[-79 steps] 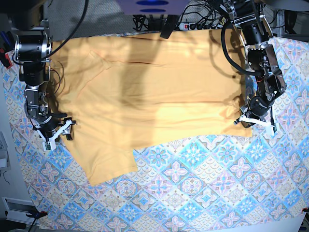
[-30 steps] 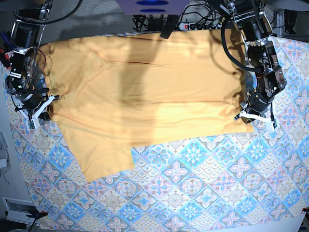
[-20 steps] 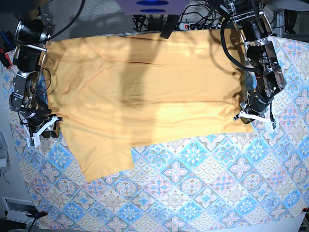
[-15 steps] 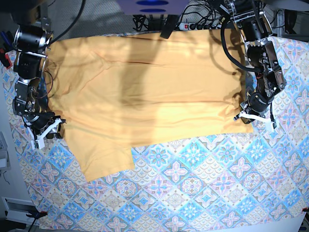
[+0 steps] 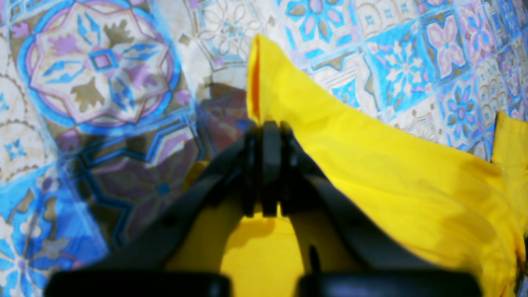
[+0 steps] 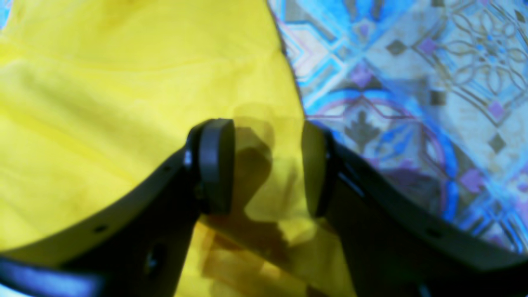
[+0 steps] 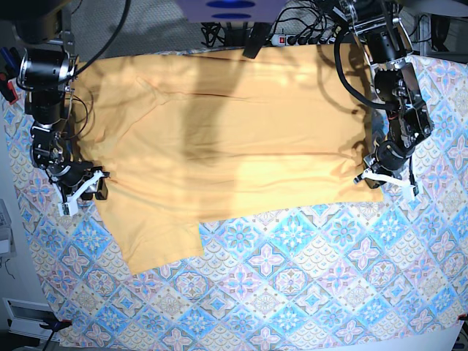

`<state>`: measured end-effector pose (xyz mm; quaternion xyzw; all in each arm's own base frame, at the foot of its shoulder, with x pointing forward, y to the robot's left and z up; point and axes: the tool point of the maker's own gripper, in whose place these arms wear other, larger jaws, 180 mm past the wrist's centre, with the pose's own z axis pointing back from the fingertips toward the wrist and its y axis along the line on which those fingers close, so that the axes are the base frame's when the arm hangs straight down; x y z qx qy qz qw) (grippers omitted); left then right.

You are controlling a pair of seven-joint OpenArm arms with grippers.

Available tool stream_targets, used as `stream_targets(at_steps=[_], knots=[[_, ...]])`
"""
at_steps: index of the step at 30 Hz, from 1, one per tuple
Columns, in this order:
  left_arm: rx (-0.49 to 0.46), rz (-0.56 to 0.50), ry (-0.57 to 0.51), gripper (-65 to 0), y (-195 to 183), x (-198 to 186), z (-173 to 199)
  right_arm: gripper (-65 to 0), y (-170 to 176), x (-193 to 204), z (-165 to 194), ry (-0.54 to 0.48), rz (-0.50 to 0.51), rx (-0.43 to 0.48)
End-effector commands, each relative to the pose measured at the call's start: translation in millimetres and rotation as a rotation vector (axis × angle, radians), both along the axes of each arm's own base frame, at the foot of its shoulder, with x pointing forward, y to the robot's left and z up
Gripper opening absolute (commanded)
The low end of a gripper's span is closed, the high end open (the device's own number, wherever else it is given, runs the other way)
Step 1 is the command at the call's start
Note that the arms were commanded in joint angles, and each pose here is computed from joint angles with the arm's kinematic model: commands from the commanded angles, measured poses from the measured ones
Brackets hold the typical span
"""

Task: Fold the T-shirt properly
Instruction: 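Hold the yellow shirt's side edges with both grippers, adjusting the right grip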

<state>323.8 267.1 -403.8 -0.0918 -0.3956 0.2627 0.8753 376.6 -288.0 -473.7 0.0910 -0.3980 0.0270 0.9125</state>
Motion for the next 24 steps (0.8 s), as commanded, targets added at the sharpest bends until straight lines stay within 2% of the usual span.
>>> stream_targets(at_steps=[1, 5, 10, 12, 17, 20, 24], knots=[[0.019, 0.0, -0.052, -65.0, 5, 11, 16, -39.3, -7, 13, 15, -0.039, 0.002, -0.012], [0.019, 0.0, -0.054, -65.0, 5, 12, 17, -42.9, 0, 9, 9, -0.013, 0.042, -0.03], [0.019, 0.0, -0.054, -65.0, 5, 12, 17, -58.6, 1, 8, 7, -0.006, 0.051, -0.03], [0.019, 0.0, -0.054, -65.0, 5, 12, 17, -62.1, 2, 9, 9, -0.013, 0.055, -0.031], [0.02, 0.0, -0.052, -65.0, 6, 11, 17, -63.9, 10, 8, 12, -0.012, 0.09, 0.005], [0.02, 0.0, -0.051, -65.0, 6, 11, 16, -63.9, 14, 20, 32, -0.058, 0.107, 0.027], [0.022, -0.001, -0.051, -65.0, 7, 10, 16, -63.9, 9, 12, 44, -0.07, 0.102, 0.017]])
